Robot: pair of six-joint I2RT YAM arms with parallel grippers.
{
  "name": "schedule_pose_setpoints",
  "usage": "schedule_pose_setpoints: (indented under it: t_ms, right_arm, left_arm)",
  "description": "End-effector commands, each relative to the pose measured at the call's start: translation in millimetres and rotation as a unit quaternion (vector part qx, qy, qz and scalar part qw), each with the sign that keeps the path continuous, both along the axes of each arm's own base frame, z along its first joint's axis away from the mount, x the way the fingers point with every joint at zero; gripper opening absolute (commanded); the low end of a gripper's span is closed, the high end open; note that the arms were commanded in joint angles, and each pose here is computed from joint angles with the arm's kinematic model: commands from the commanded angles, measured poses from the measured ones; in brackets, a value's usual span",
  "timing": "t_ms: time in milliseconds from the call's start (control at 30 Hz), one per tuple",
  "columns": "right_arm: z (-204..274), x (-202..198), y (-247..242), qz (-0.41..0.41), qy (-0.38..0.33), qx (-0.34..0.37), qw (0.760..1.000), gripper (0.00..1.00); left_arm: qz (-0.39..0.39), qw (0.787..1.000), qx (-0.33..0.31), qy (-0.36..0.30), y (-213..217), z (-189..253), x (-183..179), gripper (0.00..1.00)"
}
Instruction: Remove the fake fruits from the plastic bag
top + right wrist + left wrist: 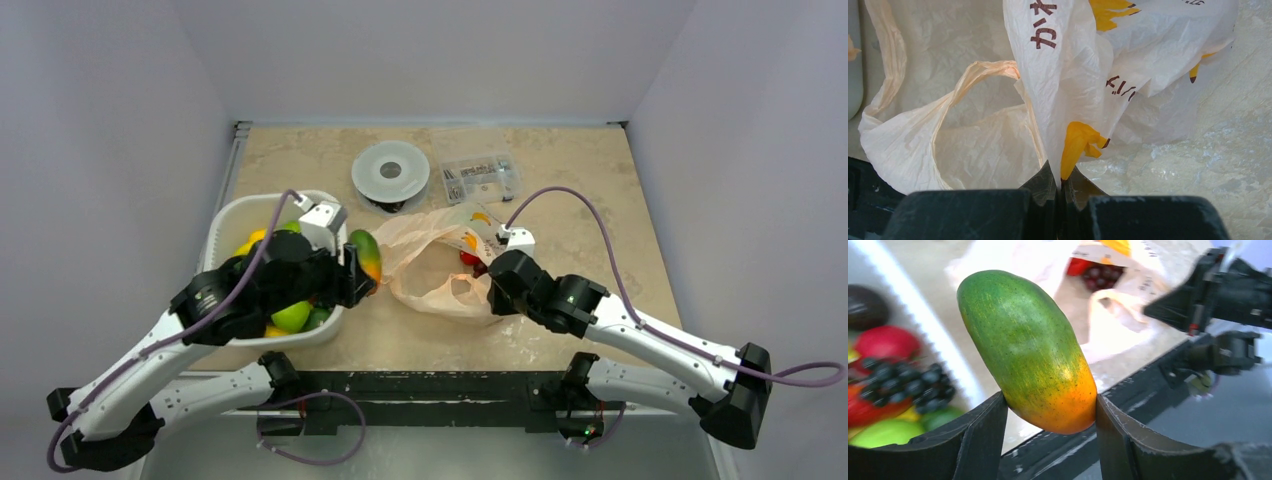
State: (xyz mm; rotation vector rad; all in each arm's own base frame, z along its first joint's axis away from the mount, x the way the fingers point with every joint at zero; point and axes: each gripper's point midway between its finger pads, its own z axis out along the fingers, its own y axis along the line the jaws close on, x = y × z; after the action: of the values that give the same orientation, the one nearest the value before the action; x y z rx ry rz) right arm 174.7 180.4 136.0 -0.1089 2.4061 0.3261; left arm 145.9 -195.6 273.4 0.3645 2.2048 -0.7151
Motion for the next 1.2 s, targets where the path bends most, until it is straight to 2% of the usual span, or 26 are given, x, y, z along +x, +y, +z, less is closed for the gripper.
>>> schedule_pose_setpoints:
  t_ms: [0, 200, 367, 633, 900, 967, 1000, 1100, 1167]
  right_arm:
    - [17, 10, 9, 0.004, -0.026, 0.014, 1.0, 0.0]
    - [18, 10, 9, 0.004, -0.026, 0.012, 1.0, 0.0]
    - [19, 8, 7, -0.001, -0.023, 0.016, 1.0, 0.0]
    - [24, 6, 8, -0.004, -0.024, 0.034, 0.999, 0.0]
    - [31, 7, 10, -0.001, -0.024, 0.033, 0.999, 0.0]
    - [33, 7, 12, 0.001, -0.025, 0.038, 0.999, 0.0]
    - [34, 7, 13, 0.001, -0.025, 0.039, 0.999, 0.0]
    - [35, 8, 14, 0.001, -0.026, 0.044, 0.999, 0.0]
    - [32, 7, 15, 0.002, -0.024, 0.044, 0.999, 0.0]
  left_arm:
    - [0.112, 0.986, 0.117, -0.037, 75, -10, 13, 0.0]
    - [0.191, 0.966, 0.175, -0.022, 107, -27, 41, 0.0]
    - [0.197, 0.969, 0.149, 0.006, 104, -42, 80, 0.0]
    - [0.182, 0.973, 0.113, 0.086, 117, -71, 129, 0.0]
    - [0.169, 0.967, 0.097, 0.166, 123, -112, 146, 0.0]
    - [0.172, 0.966, 0.092, 0.171, 127, -116, 147, 0.1]
    - [0.177, 0.965, 0.092, 0.173, 130, -117, 148, 0.21]
    - [0.19, 0.961, 0.098, 0.175, 136, -119, 147, 0.76]
    - [0.194, 0.961, 0.1, 0.17, 137, -118, 146, 0.91]
